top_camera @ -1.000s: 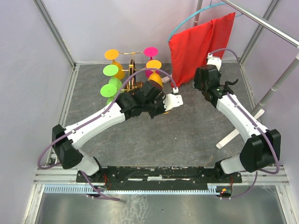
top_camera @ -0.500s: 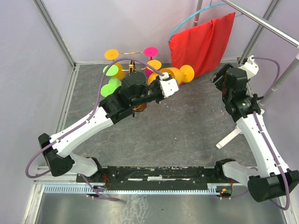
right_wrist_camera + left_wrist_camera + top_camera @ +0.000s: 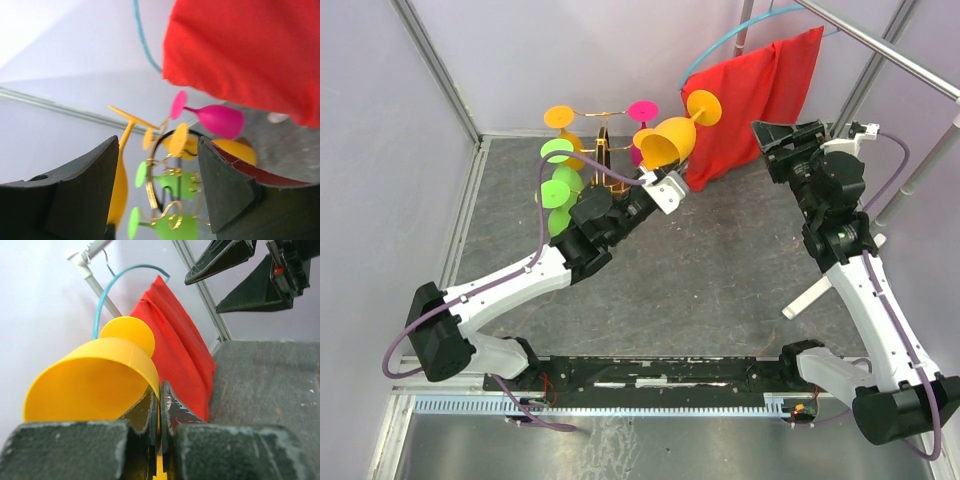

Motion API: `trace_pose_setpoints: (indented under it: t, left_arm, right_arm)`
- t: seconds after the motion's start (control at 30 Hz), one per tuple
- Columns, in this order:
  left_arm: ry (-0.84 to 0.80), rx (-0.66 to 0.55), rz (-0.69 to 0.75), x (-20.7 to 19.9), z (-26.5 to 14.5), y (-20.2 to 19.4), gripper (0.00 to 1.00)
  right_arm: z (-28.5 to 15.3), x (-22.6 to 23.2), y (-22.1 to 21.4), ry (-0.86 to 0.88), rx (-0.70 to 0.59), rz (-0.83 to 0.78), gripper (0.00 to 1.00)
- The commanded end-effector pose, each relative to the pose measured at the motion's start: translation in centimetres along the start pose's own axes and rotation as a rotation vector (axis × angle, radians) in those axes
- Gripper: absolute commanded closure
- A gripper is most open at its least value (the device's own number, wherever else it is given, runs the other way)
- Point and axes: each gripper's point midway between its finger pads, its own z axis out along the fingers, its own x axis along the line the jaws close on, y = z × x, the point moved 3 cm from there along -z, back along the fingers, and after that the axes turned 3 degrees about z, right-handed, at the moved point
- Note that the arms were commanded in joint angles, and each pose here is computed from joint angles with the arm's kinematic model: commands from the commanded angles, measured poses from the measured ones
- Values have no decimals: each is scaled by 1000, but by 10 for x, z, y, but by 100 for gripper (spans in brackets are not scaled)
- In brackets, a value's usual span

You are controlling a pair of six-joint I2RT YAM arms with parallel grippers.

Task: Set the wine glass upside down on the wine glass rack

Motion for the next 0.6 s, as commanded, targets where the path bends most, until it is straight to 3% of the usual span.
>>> trace_pose_setpoints:
  t: [0.0,0.23,0.57]
  left_arm:
    - [194,-206,-21,42,-9,49,97]
    - [167,-224,-70,32,-6,45,97]
    - [168,-223,-109,27,-2,39,97]
  right_arm:
    - [0,51,-5,246,78,189,29]
    - [22,63,-24,340,195,288,32]
    - [29,89,-49,447,275,232,32]
